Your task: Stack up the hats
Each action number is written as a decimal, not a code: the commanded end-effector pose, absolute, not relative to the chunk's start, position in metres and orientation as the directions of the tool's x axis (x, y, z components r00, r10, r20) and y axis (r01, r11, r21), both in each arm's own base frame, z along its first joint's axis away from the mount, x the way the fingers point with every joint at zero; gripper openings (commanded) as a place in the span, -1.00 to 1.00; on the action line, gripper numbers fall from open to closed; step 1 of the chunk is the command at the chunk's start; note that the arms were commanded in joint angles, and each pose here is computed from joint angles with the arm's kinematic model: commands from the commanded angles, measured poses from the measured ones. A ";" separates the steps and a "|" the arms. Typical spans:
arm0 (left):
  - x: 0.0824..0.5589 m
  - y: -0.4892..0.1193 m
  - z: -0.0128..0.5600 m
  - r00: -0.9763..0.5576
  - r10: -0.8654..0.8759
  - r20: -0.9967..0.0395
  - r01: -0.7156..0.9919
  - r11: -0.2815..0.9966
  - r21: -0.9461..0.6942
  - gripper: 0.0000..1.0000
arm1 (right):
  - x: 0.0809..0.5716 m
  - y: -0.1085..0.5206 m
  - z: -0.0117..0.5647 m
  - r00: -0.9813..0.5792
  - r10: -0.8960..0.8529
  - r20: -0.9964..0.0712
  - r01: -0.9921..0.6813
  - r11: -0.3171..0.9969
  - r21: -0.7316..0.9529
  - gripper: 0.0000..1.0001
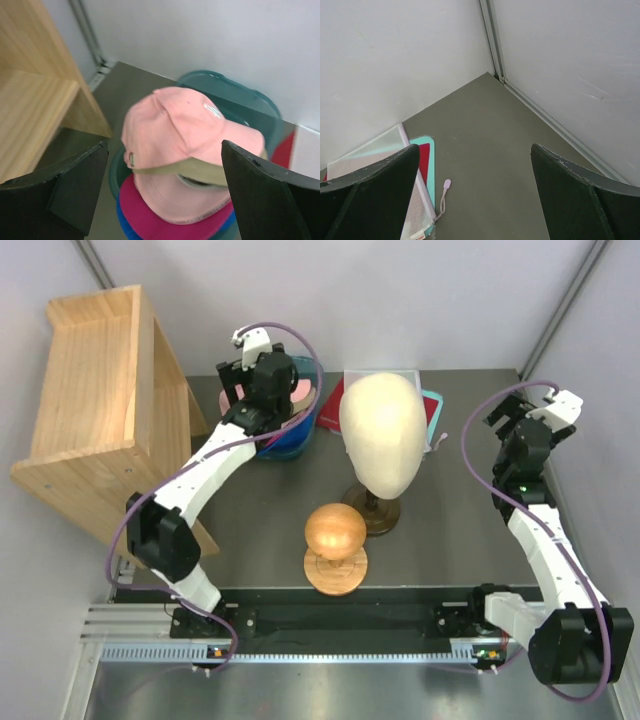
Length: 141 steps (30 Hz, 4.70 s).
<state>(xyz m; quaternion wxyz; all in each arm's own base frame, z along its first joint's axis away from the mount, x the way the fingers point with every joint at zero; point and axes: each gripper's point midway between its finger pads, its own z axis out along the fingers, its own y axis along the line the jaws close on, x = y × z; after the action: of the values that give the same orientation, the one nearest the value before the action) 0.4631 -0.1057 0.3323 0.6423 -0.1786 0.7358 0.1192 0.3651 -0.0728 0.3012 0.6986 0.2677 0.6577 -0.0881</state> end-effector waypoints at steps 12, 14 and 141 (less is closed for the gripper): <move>0.472 -0.187 0.361 -0.118 0.004 -0.993 0.095 0.995 -0.008 0.98 | 0.369 -0.081 0.321 0.172 0.229 -0.958 0.499 0.818 0.285 0.85; 0.486 -0.187 0.357 -0.152 -0.092 -0.984 0.168 0.979 -0.117 0.98 | 0.370 -0.082 0.322 0.173 0.229 -0.958 0.504 0.815 0.285 0.85; 0.275 -0.285 0.711 0.214 -0.759 -0.614 0.878 0.425 -0.219 -1.00 | 0.283 0.182 0.589 -0.205 0.835 -0.511 -0.603 0.303 0.738 0.73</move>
<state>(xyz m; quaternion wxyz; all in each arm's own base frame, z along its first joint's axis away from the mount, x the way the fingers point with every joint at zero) 0.3068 -0.3035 0.6606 0.7394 0.0926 0.4237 -0.5150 0.3034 0.1871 0.5851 0.6216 0.1119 0.5246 0.5708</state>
